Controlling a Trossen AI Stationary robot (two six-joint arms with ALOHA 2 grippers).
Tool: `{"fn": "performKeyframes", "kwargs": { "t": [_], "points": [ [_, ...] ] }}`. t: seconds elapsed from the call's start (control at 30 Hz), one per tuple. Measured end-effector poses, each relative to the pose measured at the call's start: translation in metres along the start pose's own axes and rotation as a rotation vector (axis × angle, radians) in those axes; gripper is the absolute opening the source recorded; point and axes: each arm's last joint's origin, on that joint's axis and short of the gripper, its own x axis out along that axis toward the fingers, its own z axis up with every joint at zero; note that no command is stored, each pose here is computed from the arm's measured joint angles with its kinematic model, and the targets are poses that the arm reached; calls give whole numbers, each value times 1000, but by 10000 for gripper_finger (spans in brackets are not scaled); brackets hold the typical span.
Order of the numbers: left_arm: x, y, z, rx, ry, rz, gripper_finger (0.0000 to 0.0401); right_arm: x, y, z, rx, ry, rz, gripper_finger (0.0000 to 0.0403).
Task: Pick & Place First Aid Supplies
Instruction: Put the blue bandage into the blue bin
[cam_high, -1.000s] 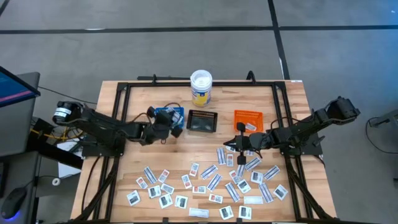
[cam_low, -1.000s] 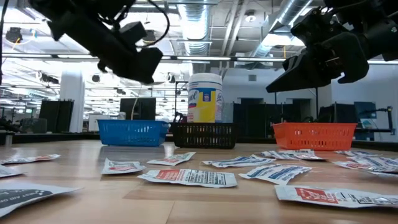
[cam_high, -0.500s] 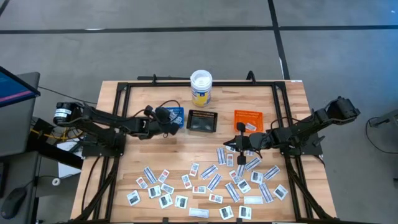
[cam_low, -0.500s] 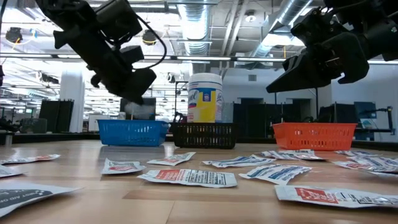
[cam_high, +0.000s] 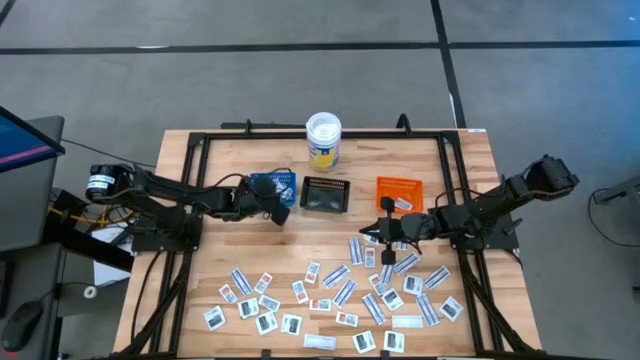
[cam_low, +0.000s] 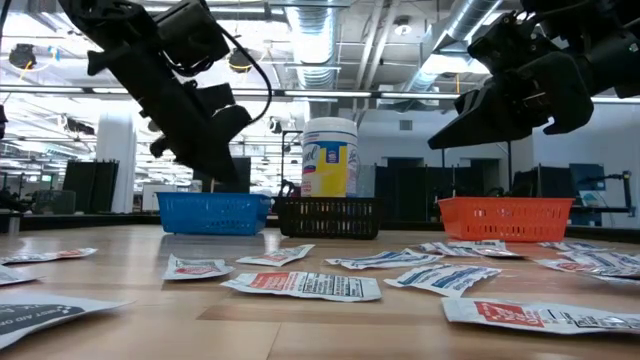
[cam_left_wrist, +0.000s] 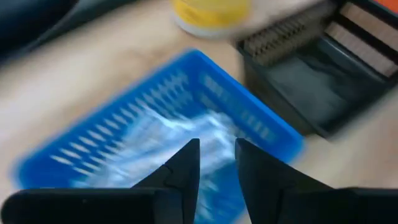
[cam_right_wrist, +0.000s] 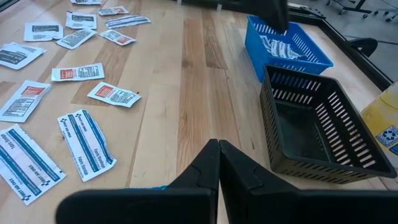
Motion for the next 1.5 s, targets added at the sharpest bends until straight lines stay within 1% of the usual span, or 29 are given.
{"fn": "performKeyframes", "kwargs": {
  "t": [0.23, 0.3, 0.37, 0.5, 0.57, 0.67, 0.73, 0.8, 0.93, 1.0, 1.1, 1.17, 1.23, 1.3, 1.43, 1.5],
  "points": [
    [-13, -22, -14, -17, 173, -299, 104, 0, 0, 0, 8, 0, 0, 0],
    [-21, -31, -20, 12, 201, -364, 104, 0, 0, 0, 8, 0, 0, 0],
    [-28, -38, -26, 41, 209, -403, 104, 0, 0, 0, 18, 0, 1, 0],
    [-40, -48, -32, 69, 153, -416, 104, 0, 0, -1, 74, 5, 1, 0],
    [-44, -53, -32, 67, 110, -417, 104, 0, 0, -2, 67, 24, 1, 4],
    [-49, -57, -30, 76, 42, -419, 104, 0, 0, -4, 56, 44, 2, 20],
    [-50, -59, -29, 91, 17, -424, 104, 0, 0, -5, 54, 49, 1, 38],
    [-50, -59, -28, 95, 8, -429, 104, 0, 0, -5, 45, 50, 20, 58],
    [-50, -59, -28, 95, 6, -427, 104, 1, 0, -5, 21, 53, 129, 98],
    [-50, -59, -28, 95, 5, -427, 104, 4, 1, -9, 20, 72, 163, 116],
    [-50, -59, -28, 95, 4, -429, 104, 11, 3, -17, 16, 120, 161, 139],
    [-50, -59, -28, 95, 4, -429, 104, 18, 4, -28, 28, 179, 153, 152],
    [-50, -59, -28, 95, 3, -429, 104, 26, 4, -35, 27, 213, 146, 162],
    [-50, -59, -28, 95, 3, -429, 104, 35, 6, -36, 24, 233, 144, 168],
    [-50, -59, -28, 95, 3, -429, 104, 51, 12, -33, 7, 282, 220, 173],
    [-50, -59, -28, 95, 3, -429, 104, 58, 15, -30, -15, 306, 229, 171]
  ]
}}
